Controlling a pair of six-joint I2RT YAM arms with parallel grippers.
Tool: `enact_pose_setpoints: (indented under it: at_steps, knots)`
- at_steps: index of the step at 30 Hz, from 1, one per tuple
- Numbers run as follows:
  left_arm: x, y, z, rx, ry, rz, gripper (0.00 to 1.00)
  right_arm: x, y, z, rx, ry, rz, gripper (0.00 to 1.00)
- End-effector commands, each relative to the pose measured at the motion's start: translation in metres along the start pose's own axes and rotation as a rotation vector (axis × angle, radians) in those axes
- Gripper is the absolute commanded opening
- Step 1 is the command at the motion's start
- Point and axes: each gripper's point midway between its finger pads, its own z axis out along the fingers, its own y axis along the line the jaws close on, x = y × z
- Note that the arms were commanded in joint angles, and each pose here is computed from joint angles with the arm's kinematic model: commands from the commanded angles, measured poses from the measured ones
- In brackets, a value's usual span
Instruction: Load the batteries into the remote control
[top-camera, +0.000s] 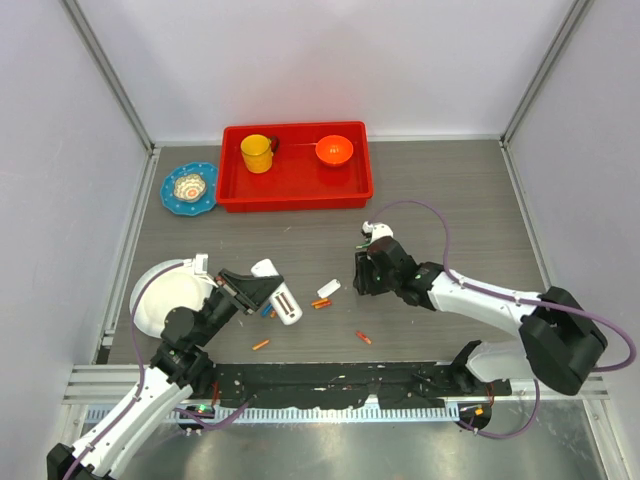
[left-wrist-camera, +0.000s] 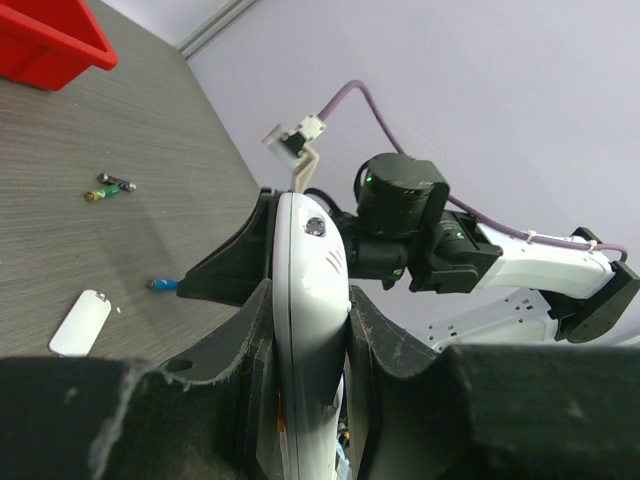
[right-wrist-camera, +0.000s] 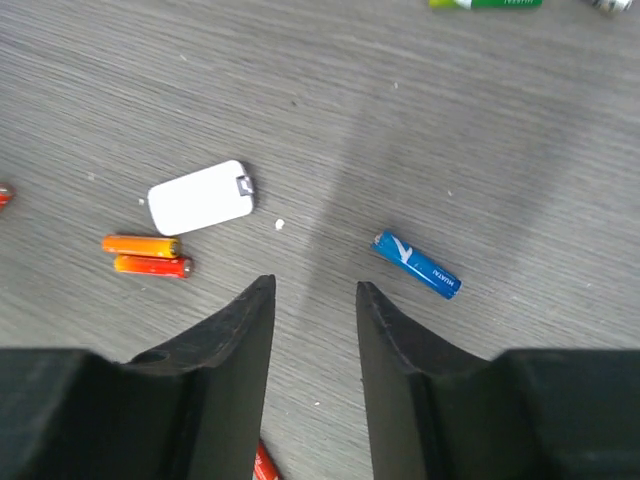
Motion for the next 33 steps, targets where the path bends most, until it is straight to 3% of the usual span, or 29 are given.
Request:
enact_pose_setpoints:
  at_steps: [1, 4, 10, 17, 33]
  knots:
    - [0.021, 0.036, -0.007, -0.056, 0.028, -0.011, 0.00, -0.035, 0.006, -0.019, 0.003, -0.078, -0.065, 0.51]
    - [0.021, 0.034, -0.007, -0.050, 0.033, -0.013, 0.00, -0.026, -0.018, -0.011, 0.122, -0.010, -0.115, 0.57]
    - [0.023, 0.033, -0.008, -0.045, 0.038, -0.019, 0.00, -0.013, -0.030, 0.006, 0.153, 0.044, -0.107, 0.65]
    - [0.023, 0.031, -0.009, -0.033, 0.044, -0.021, 0.00, -0.009, -0.040, 0.013, 0.179, 0.066, -0.096, 0.65]
    - [0.025, 0.033, -0.010, -0.040, 0.044, -0.026, 0.00, 0.008, -0.046, 0.025, 0.190, 0.124, -0.078, 0.46]
